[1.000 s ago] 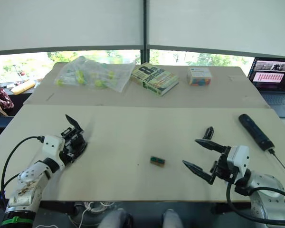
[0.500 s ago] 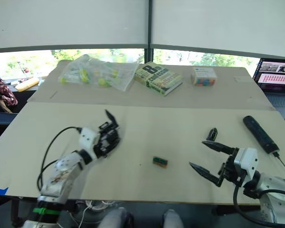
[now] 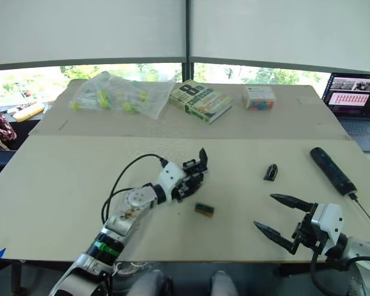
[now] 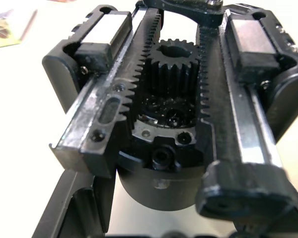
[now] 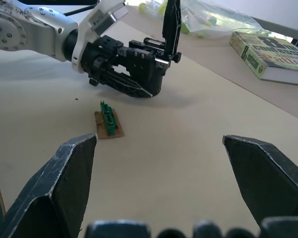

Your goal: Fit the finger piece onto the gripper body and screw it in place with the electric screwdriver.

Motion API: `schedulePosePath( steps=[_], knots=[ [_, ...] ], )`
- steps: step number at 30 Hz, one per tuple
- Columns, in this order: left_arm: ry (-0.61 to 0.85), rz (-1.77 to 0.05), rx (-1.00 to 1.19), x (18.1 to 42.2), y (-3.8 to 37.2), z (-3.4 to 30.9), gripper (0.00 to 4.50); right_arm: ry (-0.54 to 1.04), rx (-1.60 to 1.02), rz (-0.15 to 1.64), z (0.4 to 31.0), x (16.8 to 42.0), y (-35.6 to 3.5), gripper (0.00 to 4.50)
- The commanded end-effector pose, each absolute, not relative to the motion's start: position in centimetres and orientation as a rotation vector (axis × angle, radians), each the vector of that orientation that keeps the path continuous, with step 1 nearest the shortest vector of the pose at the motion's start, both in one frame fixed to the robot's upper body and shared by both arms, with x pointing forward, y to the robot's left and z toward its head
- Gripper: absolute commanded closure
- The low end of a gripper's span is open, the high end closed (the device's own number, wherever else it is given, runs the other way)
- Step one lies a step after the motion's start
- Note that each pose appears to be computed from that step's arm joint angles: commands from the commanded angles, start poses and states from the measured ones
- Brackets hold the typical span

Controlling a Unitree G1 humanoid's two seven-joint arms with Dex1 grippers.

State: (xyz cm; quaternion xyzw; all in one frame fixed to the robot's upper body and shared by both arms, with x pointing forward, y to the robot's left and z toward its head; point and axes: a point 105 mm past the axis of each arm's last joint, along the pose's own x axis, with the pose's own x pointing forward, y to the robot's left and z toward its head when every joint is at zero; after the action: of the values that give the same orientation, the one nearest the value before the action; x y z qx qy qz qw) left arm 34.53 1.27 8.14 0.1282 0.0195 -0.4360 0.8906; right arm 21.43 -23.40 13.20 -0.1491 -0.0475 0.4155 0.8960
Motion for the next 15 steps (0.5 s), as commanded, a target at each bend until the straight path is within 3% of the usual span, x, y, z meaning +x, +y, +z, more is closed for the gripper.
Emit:
schedulePosePath(
  steps=[1,9,10,13,15],
  knots=[
    [-0.049,-0.915,0.252,34.9,0.6,10.5,2.14,-0.153,-0.347,0.857,14.4,21.2,-23.1,0.0],
    [0.024,-0.93,0.207,34.1,1.3,9.2,2.14,-0.156,-0.347,0.845,14.4,21.3,-23.1,0.0],
    [0.04,-0.943,0.183,33.9,1.3,9.1,1.11,-0.157,-0.346,0.844,14.4,21.4,-23.0,0.0],
    [0.05,-0.948,0.202,33.8,1.9,9.2,0.01,-0.164,-0.342,0.838,14.4,21.4,-22.9,0.0],
    [0.078,-0.963,0.208,33.8,2.8,9.1,0.01,-0.167,-0.335,0.835,14.3,21.4,-22.8,0.0]
  ],
)
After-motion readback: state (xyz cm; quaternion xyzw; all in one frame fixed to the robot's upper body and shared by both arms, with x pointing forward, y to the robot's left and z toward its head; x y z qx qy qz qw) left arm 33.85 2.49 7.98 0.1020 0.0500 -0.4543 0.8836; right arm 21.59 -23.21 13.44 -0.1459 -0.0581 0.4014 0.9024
